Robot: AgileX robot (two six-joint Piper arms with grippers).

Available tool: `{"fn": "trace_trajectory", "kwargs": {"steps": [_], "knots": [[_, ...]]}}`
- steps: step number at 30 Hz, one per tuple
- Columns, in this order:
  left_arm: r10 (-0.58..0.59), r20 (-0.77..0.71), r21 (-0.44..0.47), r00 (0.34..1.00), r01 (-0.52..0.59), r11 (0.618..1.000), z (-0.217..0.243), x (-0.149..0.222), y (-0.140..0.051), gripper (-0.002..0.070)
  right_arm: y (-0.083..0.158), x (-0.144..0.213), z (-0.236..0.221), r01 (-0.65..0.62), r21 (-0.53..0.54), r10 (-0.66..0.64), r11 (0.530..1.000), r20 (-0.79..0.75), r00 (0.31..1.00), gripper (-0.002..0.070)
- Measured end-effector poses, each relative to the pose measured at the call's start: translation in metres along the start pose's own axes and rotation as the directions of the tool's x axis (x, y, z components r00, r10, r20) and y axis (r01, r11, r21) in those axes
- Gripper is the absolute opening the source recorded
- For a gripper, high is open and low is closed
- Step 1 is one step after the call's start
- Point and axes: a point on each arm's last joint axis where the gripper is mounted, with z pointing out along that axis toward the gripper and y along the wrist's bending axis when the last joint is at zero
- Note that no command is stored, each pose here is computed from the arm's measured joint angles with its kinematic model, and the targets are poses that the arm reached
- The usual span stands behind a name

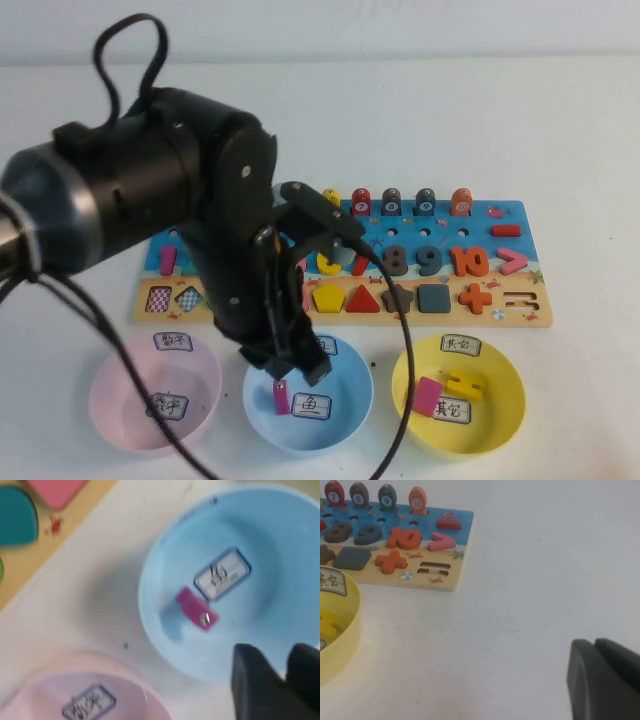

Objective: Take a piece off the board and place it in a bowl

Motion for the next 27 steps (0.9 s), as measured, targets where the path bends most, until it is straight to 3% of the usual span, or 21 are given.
{"fn": "trace_trajectory", "kwargs": {"steps": [2, 4, 11, 20, 22, 27], "knots": [[-0.007, 0.006, -0.001, 1.0, 0.007, 1.0, -0.005, 0.017, -0.003, 0.0062, 0.0, 0.0, 0.0, 0.0, 0.0, 0.0, 1.0, 0.0, 1.0, -0.0018], [-0.022, 0.016, -0.003, 1.0, 0.022, 1.0, -0.009, 0.035, -0.006, 0.0026, 0.0, 0.0, 0.0, 0.0, 0.0, 0.0, 1.0, 0.0, 1.0, -0.0018], [-0.094, 0.208, -0.016, 0.974, 0.099, 0.995, -0.022, 0.105, -0.017, 0.0001, 0.0, 0.0, 0.0, 0.0, 0.0, 0.0, 1.0, 0.0, 1.0, -0.0018], [-0.142, 0.63, 0.009, 0.763, 0.175, 0.985, -0.038, 0.184, -0.028, 0.0, 0.0, 0.0, 0.0, 0.0, 0.0, 0.0, 1.0, 0.0, 1.0, -0.0018], [-0.153, 0.684, 0.025, 0.713, 0.187, 0.982, -0.036, 0.198, -0.03, 0.0, 0.0, 0.0, 0.0, 0.0, 0.0, 0.0, 1.0, 0.0, 1.0, -0.0018], [-0.143, 0.732, 0.02, 0.666, 0.19, 0.982, -0.031, 0.22, -0.032, 0.0, 0.0, 0.0, 0.0, 0.0, 0.0, 0.0, 1.0, 0.0, 1.0, -0.0018]]}}
